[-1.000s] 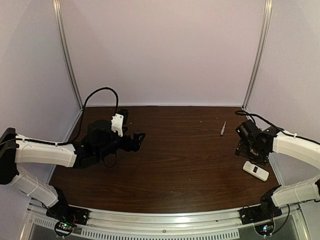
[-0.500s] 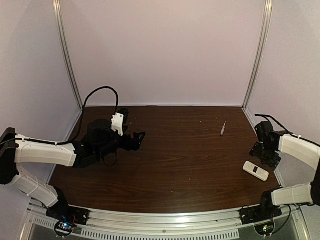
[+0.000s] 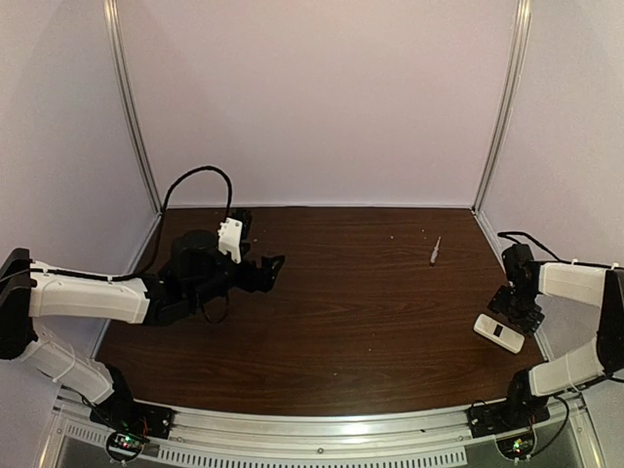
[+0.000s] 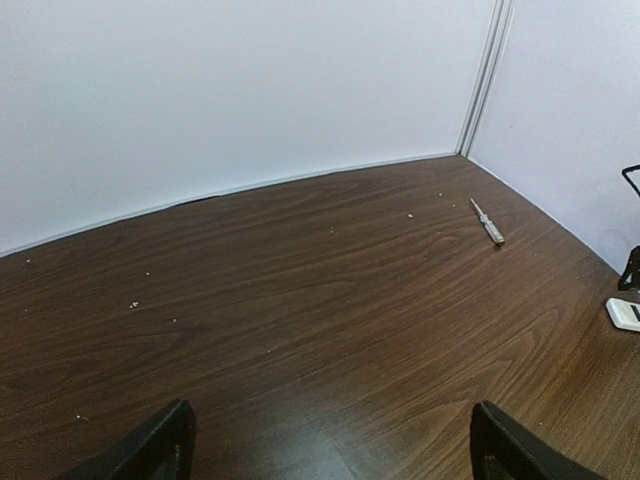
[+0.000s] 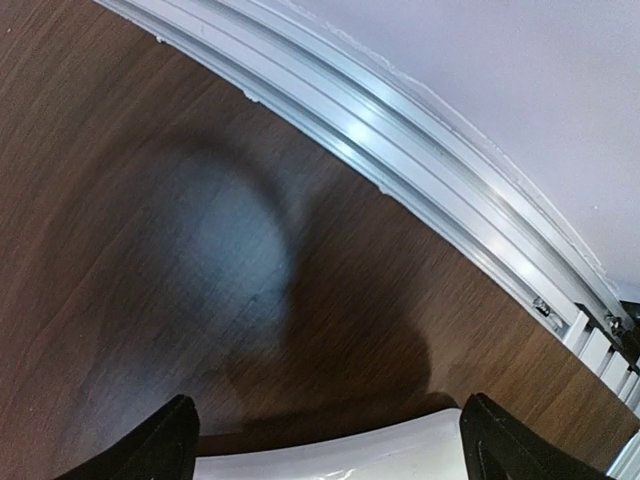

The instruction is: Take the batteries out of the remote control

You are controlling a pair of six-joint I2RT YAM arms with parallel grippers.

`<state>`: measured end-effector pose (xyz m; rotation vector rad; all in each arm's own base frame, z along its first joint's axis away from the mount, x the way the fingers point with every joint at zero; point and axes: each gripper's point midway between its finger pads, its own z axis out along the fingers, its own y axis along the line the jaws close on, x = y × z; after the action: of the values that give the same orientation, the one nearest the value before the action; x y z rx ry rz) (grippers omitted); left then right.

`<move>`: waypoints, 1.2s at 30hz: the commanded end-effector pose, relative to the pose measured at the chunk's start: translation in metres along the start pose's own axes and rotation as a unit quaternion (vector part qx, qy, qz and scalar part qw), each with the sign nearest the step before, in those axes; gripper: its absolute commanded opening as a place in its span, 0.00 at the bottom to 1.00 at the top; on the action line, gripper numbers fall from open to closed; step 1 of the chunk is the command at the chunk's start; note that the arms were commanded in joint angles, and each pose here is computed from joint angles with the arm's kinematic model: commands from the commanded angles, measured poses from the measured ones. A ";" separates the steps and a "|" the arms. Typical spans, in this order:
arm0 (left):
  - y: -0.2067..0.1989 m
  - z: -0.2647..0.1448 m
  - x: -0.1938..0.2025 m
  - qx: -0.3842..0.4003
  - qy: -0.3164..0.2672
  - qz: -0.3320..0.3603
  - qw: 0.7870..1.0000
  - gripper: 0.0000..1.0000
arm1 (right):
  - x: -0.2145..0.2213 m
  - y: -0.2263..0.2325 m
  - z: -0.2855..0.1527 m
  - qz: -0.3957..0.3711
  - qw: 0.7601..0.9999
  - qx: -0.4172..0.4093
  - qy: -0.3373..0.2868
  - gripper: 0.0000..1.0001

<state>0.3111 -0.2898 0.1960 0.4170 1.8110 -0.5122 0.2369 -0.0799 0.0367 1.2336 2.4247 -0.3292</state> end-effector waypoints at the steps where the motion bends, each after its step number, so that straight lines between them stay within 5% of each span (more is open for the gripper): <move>1: -0.004 0.004 -0.010 0.004 -0.010 0.004 1.000 0.97 | 0.008 0.004 0.001 0.002 1.000 -0.028 0.009 0.91; 24: -0.007 0.006 -0.012 0.009 -0.010 0.005 1.000 0.97 | 0.089 0.049 -0.025 -0.071 0.989 -0.112 0.064 0.84; 36: -0.009 0.006 -0.012 0.012 -0.010 0.005 1.000 0.97 | 0.025 0.048 -0.072 -0.171 0.981 -0.035 -0.080 1.00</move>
<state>0.3133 -0.2934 0.2005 0.4189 1.8029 -0.5177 0.2482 0.0218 0.0658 0.7924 2.5297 -0.1658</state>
